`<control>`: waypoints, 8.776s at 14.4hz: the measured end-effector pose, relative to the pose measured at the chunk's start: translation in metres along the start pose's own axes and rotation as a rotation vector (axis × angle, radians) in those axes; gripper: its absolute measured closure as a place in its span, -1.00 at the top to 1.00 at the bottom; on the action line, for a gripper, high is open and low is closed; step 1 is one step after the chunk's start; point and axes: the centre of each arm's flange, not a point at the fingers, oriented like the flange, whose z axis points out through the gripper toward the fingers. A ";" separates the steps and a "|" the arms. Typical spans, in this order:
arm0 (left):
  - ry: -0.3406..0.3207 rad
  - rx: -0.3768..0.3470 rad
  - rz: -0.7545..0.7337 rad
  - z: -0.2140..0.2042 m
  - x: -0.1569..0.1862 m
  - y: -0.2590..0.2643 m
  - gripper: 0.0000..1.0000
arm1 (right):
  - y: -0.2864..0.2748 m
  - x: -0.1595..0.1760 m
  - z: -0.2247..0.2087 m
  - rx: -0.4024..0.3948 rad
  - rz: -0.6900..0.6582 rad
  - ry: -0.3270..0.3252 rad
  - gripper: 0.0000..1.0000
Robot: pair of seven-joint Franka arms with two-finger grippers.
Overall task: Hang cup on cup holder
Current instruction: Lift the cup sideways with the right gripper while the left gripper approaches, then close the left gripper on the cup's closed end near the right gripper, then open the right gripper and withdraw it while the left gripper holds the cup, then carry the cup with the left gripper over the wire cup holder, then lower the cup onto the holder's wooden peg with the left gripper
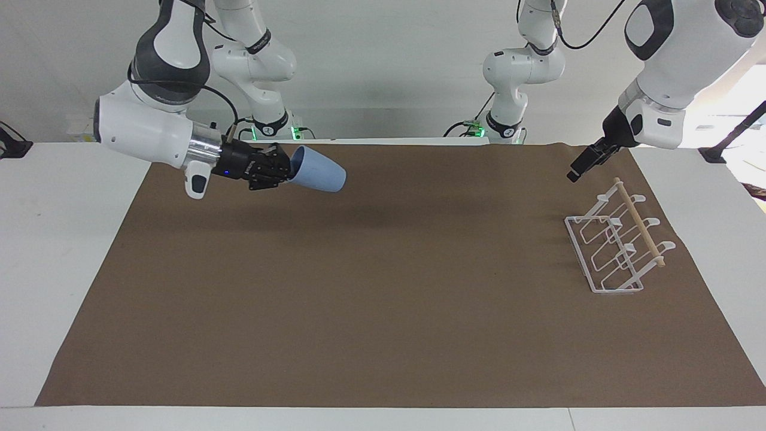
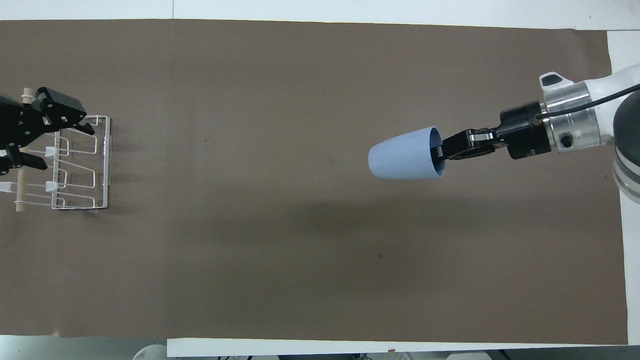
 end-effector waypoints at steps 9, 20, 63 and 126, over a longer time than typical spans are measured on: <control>-0.100 -0.175 -0.638 -0.004 -0.096 0.087 1.00 | -0.028 -0.037 0.127 0.241 0.113 0.051 -0.91; -0.125 -0.079 -0.744 0.031 -0.221 0.118 1.00 | -0.029 -0.047 0.146 0.231 0.133 0.065 -0.91; 0.167 0.068 -0.701 0.084 -0.201 0.100 0.44 | 0.011 -0.034 0.049 -0.314 -0.047 0.157 0.99; 1.016 0.569 -0.517 0.051 0.111 0.001 1.00 | -0.042 -0.065 -0.201 -1.050 0.075 -0.113 1.00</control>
